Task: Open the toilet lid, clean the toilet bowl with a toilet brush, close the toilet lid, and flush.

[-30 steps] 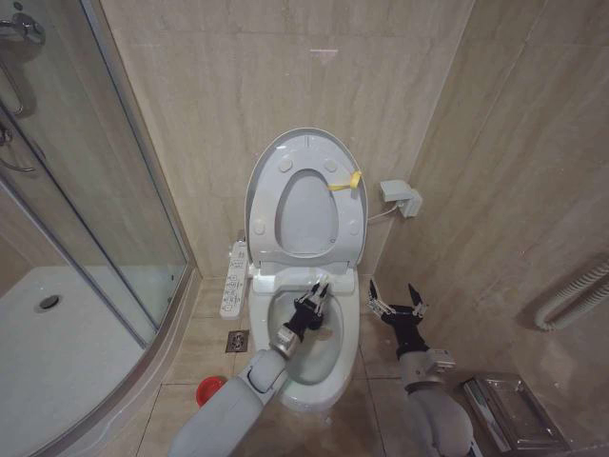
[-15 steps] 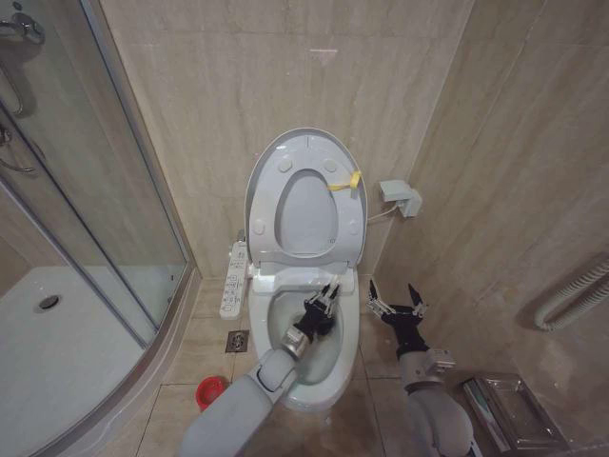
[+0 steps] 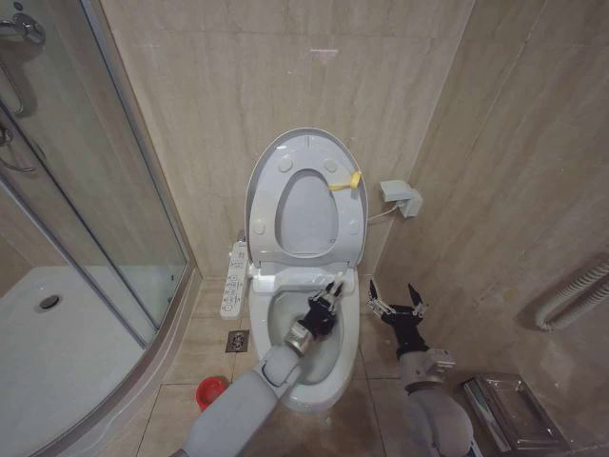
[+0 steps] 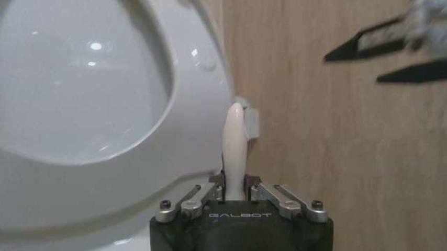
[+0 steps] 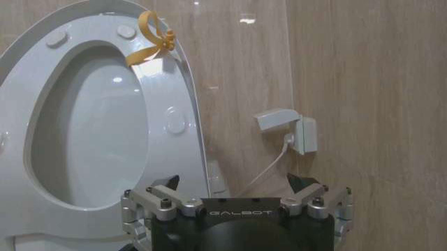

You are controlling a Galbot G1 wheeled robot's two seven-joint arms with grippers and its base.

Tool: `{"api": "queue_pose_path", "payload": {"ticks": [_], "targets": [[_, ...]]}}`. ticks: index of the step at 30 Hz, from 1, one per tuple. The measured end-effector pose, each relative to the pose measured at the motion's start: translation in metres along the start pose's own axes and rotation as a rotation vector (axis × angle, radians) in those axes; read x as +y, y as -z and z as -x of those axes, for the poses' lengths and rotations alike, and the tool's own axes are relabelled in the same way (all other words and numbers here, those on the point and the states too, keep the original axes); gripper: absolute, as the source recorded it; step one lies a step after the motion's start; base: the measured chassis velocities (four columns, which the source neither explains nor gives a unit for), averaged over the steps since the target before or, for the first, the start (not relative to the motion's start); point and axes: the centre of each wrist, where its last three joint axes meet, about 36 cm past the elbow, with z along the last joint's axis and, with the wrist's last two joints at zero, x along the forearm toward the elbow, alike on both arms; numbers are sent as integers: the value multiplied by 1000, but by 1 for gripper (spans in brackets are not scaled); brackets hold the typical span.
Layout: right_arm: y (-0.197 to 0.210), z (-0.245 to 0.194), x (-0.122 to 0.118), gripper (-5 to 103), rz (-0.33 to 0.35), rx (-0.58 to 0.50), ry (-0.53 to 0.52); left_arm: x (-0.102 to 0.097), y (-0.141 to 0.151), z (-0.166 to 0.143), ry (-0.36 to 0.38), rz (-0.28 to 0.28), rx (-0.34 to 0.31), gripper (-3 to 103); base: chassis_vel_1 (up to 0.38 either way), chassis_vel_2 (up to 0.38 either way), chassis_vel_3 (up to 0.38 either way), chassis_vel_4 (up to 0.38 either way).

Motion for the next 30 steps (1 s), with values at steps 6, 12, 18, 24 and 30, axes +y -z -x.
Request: {"api": "queue_pose_path", "payload": {"ticks": [6, 12, 18, 24, 30], "targets": [[0, 0, 0, 100, 0, 0, 0, -3, -4, -6, -3, -7, 14, 18, 0, 0, 0, 0], [0, 0, 0, 100, 0, 0, 0, 24, -32, -20, 46, 28, 67, 18, 0, 0, 0, 0], [0, 0, 0, 100, 0, 0, 0, 26, -20, -8, 50, 35, 31, 18, 0, 0, 0, 0], [0, 0, 0, 100, 0, 0, 0, 2, 2, 1, 11, 7, -13, 18, 0, 0, 0, 0], [0, 0, 0, 100, 0, 0, 0, 5, -12, -5, 9, 14, 22, 18, 0, 0, 0, 0]]}}
